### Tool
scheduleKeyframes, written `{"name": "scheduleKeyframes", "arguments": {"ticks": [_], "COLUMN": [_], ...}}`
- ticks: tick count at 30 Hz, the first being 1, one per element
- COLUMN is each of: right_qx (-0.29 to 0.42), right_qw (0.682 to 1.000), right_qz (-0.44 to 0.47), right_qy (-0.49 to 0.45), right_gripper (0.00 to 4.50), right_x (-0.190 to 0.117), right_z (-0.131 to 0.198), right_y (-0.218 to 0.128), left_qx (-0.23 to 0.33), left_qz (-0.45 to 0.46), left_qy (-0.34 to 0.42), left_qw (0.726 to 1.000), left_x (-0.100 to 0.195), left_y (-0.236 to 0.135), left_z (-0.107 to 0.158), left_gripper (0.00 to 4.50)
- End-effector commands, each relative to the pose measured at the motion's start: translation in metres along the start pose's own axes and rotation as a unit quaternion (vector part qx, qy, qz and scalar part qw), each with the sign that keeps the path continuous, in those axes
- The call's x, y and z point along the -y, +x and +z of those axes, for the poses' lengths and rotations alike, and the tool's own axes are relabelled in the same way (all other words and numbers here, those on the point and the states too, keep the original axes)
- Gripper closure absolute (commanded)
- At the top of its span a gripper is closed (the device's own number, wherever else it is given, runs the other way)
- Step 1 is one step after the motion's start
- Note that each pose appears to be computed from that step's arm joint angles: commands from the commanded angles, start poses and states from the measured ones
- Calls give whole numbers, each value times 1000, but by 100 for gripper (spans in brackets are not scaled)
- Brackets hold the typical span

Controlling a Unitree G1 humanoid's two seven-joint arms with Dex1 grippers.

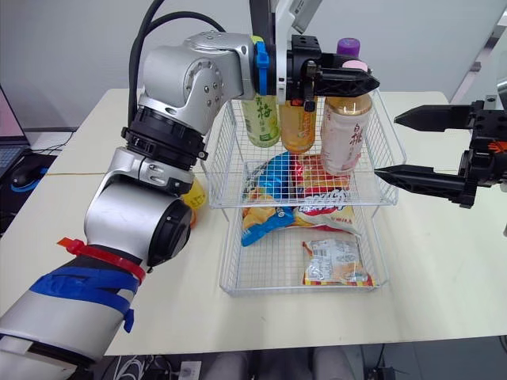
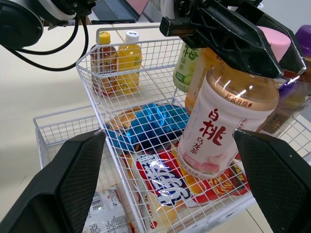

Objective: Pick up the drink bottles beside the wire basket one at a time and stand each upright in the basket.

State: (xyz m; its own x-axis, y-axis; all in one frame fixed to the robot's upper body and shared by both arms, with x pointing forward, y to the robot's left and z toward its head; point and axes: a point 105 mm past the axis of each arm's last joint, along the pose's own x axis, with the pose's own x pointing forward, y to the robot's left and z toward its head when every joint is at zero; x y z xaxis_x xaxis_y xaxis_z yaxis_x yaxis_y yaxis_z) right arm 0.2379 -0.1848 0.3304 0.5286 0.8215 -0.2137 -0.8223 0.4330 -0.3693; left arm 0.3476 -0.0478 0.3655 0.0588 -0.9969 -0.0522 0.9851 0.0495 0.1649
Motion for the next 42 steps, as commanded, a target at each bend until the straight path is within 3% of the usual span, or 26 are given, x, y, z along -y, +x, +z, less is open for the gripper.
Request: {"name": "scheduleKeyframes", "arguments": {"ticks": [1, 6, 7, 14, 21, 33, 42], "right_qx": [7, 6, 6, 7, 29, 22, 36], "right_qw": [999, 999, 999, 999, 998, 997, 996], "right_qz": [-17, -20, -21, -23, -4, -30, -7], "right_qy": [-27, -28, -29, -38, -54, -70, -78], "right_gripper": [0, 0, 0, 0, 0, 0, 0], "right_x": [-1, -1, -1, 1, -4, 11, 7], "right_z": [13, 13, 14, 16, 27, 21, 27], "right_y": [-8, -9, -9, -9, -6, -8, -8], "left_qx": [10, 24, 27, 65, 62, 27, 30], "left_qz": [-14, -31, -32, -61, -52, 113, 295], "left_qy": [20, 25, 27, 25, 32, 75, 65], "left_qw": [1000, 999, 999, 996, 996, 990, 953], "left_x": [6, 15, 17, 41, 64, 64, 58], "left_y": [-4, -15, -17, -49, -88, -158, -244], "left_z": [20, 37, 41, 76, 85, 62, 45], "left_gripper": [179, 17, 3, 3, 3, 3, 3]}}
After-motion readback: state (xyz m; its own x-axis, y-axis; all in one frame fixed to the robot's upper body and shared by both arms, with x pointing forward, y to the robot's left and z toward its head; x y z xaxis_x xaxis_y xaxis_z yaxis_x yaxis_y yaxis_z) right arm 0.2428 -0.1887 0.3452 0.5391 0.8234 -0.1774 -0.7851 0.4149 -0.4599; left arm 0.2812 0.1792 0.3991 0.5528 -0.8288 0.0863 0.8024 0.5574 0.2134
